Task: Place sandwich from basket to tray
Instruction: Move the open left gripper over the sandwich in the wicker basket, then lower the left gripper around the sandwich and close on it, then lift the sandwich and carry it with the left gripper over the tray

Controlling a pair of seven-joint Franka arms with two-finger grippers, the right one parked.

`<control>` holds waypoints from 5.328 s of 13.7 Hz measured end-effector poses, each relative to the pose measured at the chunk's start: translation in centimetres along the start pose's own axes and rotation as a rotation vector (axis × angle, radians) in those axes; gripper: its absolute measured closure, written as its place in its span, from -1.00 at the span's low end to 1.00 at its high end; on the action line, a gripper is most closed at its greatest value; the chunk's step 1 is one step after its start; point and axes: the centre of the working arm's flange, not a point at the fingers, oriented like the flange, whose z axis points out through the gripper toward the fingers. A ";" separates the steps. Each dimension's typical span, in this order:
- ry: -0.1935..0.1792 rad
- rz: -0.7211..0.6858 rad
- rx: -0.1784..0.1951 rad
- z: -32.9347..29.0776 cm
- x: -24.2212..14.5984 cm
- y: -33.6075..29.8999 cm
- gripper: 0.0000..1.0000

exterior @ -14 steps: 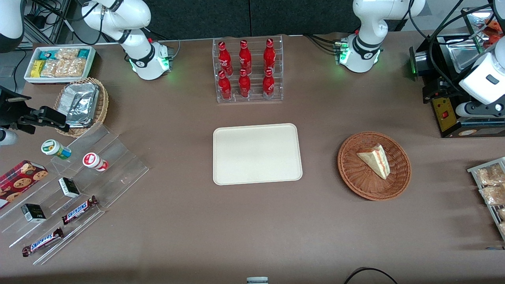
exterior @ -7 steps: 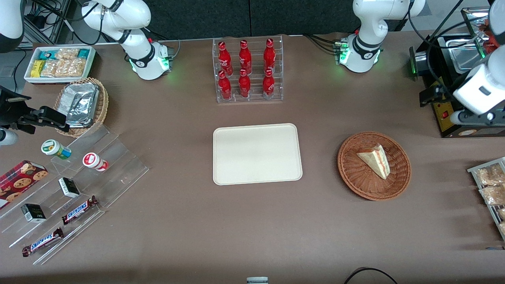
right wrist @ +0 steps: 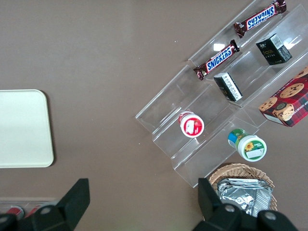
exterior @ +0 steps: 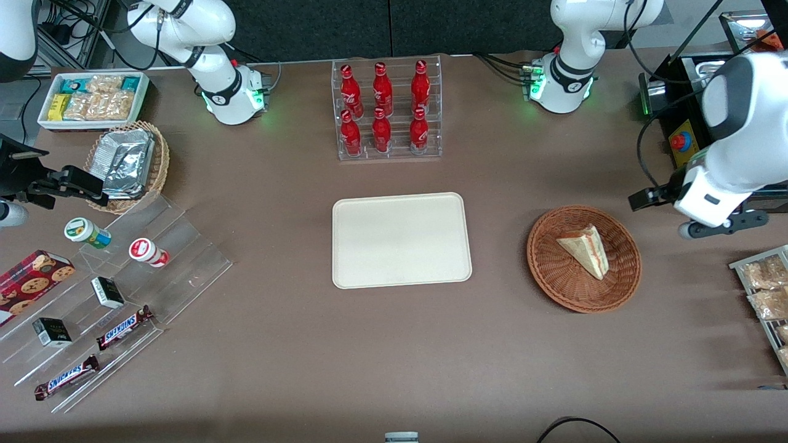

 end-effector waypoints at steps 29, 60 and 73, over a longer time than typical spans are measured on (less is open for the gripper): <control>0.128 -0.321 -0.134 19.9 -2.0 4.5 -1.00; -0.006 -0.166 -0.027 1.0 -3.0 14.0 0.65; -0.052 0.160 -0.005 3.4 -17.0 40.8 0.65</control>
